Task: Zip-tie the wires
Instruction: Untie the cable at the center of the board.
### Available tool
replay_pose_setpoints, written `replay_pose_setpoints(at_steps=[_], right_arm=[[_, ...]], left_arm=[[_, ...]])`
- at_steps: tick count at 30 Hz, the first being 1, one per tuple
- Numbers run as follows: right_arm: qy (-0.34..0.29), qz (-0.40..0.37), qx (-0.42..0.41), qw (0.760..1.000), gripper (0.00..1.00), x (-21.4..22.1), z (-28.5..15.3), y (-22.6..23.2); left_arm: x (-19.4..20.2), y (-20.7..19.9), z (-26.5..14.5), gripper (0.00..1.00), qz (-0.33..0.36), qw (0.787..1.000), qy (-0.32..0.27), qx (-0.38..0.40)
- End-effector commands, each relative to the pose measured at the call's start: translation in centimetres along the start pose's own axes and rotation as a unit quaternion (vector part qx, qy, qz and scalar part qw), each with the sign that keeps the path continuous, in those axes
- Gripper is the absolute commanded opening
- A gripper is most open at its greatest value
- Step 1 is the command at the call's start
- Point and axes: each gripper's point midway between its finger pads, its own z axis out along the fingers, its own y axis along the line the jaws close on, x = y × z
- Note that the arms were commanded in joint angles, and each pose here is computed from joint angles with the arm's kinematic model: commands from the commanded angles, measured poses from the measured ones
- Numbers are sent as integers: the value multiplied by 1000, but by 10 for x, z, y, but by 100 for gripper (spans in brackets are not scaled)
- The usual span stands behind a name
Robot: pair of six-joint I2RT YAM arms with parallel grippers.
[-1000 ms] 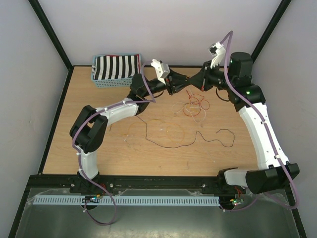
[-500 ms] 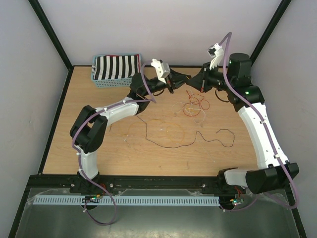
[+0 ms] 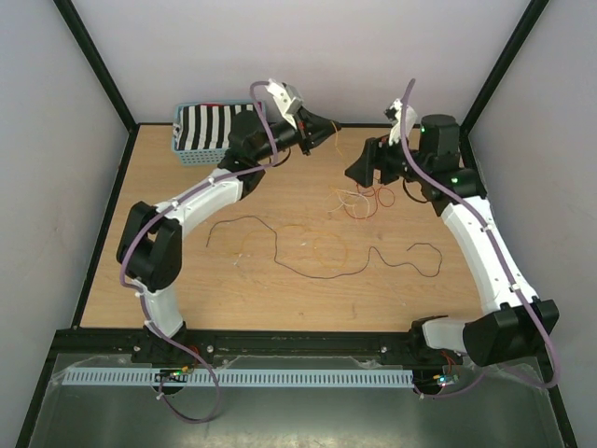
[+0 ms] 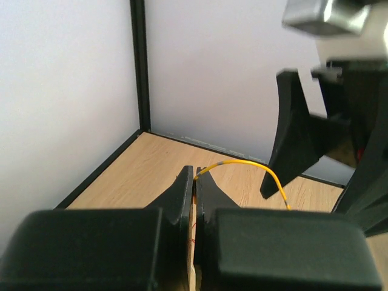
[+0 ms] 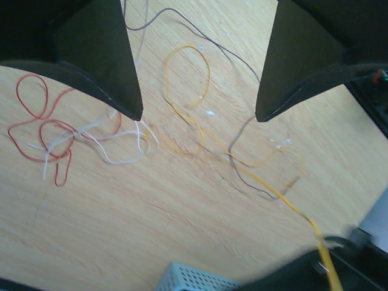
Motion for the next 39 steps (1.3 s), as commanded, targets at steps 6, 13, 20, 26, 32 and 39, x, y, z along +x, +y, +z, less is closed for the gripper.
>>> replay_pose_setpoints(at_steps=[6,13,20,26,32,39], right_arm=[[-30,-27,6,999,96,35,13,-17],[-25,-10,-45,999,84,59,39,-13],[8,-31,-69,997,72,80,64,2],[45,-21,-50,998,50,101,76,-10],[50,-30,8,998,0,102,72,-28],[20,-17,112,993,0,82,43,-66]], left_arm=[[-38,1,-1,0,-6,999,26,-24],[-40,2,-1,0,-6,999,29,-26],[-42,3,0,0,-7,999,32,-32],[-45,5,-2,0,-6,998,43,-42],[-44,27,-15,0,-17,994,62,-84],[-26,110,-97,0,-121,966,90,-211]])
